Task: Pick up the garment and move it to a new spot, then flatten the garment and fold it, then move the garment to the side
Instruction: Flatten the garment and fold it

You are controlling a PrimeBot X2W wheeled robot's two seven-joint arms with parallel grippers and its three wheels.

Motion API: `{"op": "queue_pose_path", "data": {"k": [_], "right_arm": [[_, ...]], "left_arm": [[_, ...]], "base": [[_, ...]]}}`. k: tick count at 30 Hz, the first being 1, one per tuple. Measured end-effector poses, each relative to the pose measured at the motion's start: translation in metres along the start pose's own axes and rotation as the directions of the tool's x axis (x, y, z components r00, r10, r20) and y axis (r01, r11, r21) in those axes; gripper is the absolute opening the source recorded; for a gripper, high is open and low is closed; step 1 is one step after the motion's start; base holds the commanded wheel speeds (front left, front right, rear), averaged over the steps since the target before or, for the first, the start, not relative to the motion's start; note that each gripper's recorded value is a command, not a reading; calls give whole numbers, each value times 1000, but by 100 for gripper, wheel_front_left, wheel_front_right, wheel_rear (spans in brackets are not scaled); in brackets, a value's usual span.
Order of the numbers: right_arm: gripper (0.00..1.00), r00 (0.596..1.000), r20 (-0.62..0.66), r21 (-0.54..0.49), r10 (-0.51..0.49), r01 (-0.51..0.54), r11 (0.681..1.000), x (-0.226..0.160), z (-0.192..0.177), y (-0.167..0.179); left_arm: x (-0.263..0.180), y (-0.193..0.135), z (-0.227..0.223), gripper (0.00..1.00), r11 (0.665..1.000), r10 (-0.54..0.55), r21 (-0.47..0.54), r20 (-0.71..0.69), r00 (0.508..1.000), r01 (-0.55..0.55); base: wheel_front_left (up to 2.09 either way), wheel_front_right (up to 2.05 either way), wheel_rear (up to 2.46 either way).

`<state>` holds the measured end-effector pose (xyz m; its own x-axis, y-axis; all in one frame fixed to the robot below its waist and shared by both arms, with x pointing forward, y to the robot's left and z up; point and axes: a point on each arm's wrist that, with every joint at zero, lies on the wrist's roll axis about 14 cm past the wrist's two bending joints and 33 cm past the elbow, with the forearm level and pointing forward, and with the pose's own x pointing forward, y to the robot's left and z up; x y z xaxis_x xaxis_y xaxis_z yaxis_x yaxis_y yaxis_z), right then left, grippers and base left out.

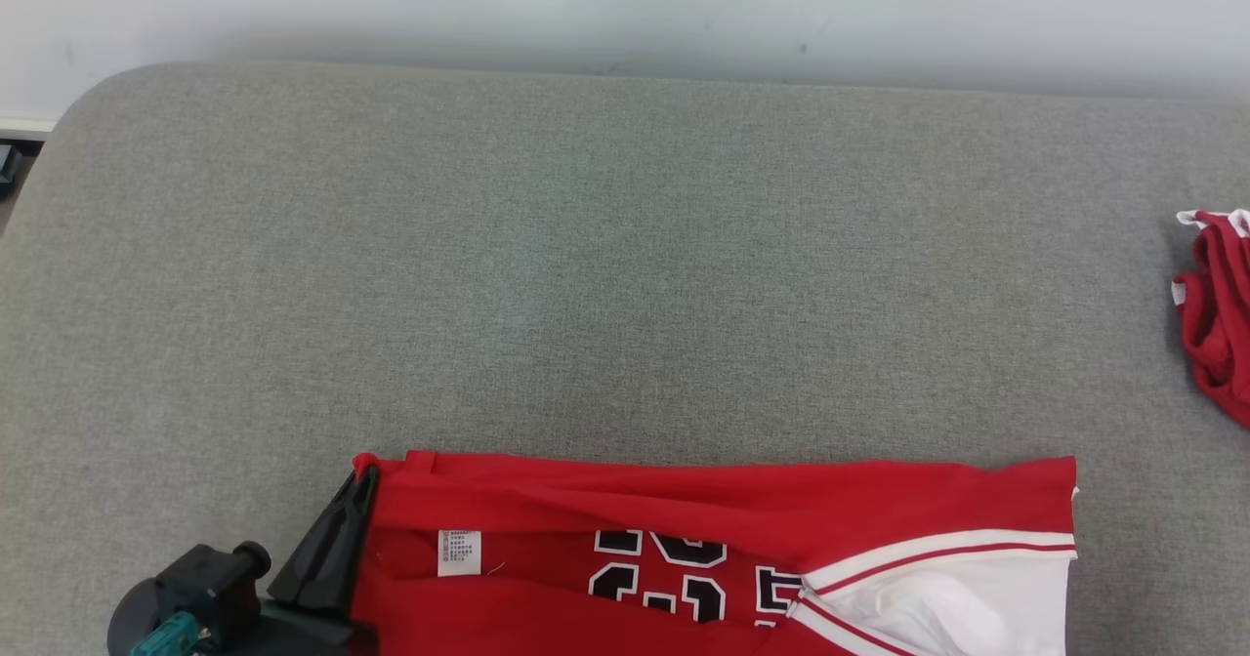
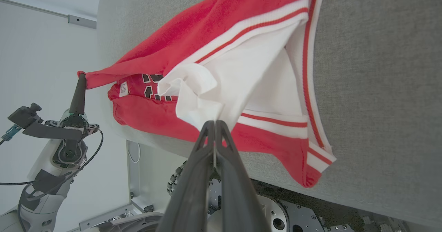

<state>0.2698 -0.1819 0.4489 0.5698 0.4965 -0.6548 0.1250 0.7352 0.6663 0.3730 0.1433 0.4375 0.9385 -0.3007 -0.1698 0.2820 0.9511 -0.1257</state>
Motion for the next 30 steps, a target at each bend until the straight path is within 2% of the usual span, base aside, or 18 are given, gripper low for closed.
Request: {"op": "queue_pose_path", "data": {"k": [3, 4, 5, 6, 9, 10, 11, 12, 14, 22, 27, 30], "right_arm": [[0, 1000, -10, 9, -29, 29, 1000, -5, -4, -7], [0, 999, -16, 13, -40, 41, 999, -6, -6, -10], [0, 998, -22, 17, -52, 52, 999, -7, -8, -13], [0, 998, -28, 21, -56, 57, 998, -7, -10, -15], [0, 997, -48, 36, -61, 63, 997, -6, -16, -19], [31, 996, -50, 44, -68, 70, 997, -5, -18, -21], [71, 995, -56, 49, -81, 83, 995, -5, -20, -25], [100, 995, -56, 49, -81, 83, 995, -5, -20, -25], [100, 991, -56, 55, -117, 121, 991, -6, -23, -34], [100, 988, -26, 33, -154, 155, 987, -10, -20, -40], [100, 982, 127, -31, -137, 142, 989, -10, 12, -27], [100, 957, 267, -74, -112, 137, 988, -11, 39, -17]], "left_arm": [[-2, -1, -5, 0, 1000, -3, -6, -13, 1000, 3], [-3, -1, -9, 24, 1000, -2, -8, -23, 1000, 2], [-4, -1, -13, 67, 1000, -3, -11, -35, 999, 3], [-5, -1, -17, 100, 1000, 0, -12, -47, 999, -1], [-7, -1, -24, 100, 1000, 6, -13, -71, 997, -7], [-7, 0, -27, 100, 1000, 9, -13, -77, 997, -10], [-8, 0, -28, 100, 1000, 12, -13, -83, 996, -13], [-8, 0, -28, 100, 1000, 12, -13, -83, 996, -13], [-10, 2, -32, 100, 1000, 19, -12, -97, 995, -20], [-22, 22, -41, 100, 995, 94, 24, -156, 983, -92], [-27, 38, -18, 100, 986, 162, 53, -86, 983, -158], [-25, 43, 13, 100, 979, 199, 41, 22, 980, -200]], "base": [[0, 0, 0], [0, 0, 0], [0, 0, 0], [0, 0, 0], [0, 0, 0], [0, 0, 0], [0, 0, 0], [0, 0, 0], [0, 0, 0], [0, 0, 0], [0, 0, 0], [0, 0, 0]]}}
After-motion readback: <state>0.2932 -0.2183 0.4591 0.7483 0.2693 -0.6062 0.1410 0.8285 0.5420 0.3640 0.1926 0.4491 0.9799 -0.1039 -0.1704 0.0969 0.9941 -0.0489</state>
